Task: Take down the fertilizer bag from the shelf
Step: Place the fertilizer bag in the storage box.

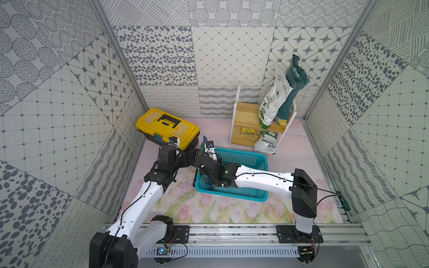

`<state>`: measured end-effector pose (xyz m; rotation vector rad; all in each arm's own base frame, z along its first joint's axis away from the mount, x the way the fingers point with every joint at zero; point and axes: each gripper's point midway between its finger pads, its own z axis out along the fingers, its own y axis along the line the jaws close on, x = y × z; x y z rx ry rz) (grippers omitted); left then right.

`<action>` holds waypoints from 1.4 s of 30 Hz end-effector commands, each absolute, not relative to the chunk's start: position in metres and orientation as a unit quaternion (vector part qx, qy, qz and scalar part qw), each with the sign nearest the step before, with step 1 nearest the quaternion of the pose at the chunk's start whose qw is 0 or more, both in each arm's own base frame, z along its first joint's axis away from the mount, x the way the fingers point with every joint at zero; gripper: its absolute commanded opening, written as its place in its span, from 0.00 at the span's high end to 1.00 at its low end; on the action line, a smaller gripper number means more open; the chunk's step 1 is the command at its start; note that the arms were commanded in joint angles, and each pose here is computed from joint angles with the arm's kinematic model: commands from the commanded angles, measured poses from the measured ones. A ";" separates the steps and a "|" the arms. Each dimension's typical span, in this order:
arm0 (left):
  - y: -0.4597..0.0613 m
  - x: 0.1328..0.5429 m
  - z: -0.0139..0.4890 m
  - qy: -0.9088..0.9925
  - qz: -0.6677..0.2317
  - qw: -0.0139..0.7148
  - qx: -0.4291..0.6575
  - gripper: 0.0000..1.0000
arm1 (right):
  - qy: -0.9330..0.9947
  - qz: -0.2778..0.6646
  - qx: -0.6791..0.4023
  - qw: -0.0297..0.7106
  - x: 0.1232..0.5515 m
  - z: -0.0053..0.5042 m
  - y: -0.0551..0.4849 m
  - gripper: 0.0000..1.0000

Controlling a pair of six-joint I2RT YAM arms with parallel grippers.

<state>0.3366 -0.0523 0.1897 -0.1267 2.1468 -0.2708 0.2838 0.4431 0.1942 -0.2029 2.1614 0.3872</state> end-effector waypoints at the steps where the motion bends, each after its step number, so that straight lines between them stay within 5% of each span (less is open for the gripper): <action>1: -0.047 0.337 0.193 0.872 -0.104 0.473 -0.064 0.00 | 0.865 0.222 -0.113 0.435 0.273 0.197 0.478 0.84; 8: -0.051 0.334 0.196 0.871 -0.116 0.472 -0.062 0.00 | 0.855 0.264 -0.158 0.418 0.260 0.210 0.491 0.31; 19: -0.058 0.326 0.211 0.880 -0.130 0.455 -0.050 0.00 | 0.856 0.370 -0.161 0.321 0.249 0.224 0.479 0.19; 23: -0.064 0.318 0.239 0.868 -0.163 0.466 -0.056 0.00 | 0.848 0.401 -0.168 0.303 0.247 0.232 0.471 0.03; 42: -0.137 0.300 0.348 0.826 -0.325 0.461 0.011 0.03 | 0.771 0.553 -0.120 0.290 0.276 0.281 0.416 0.03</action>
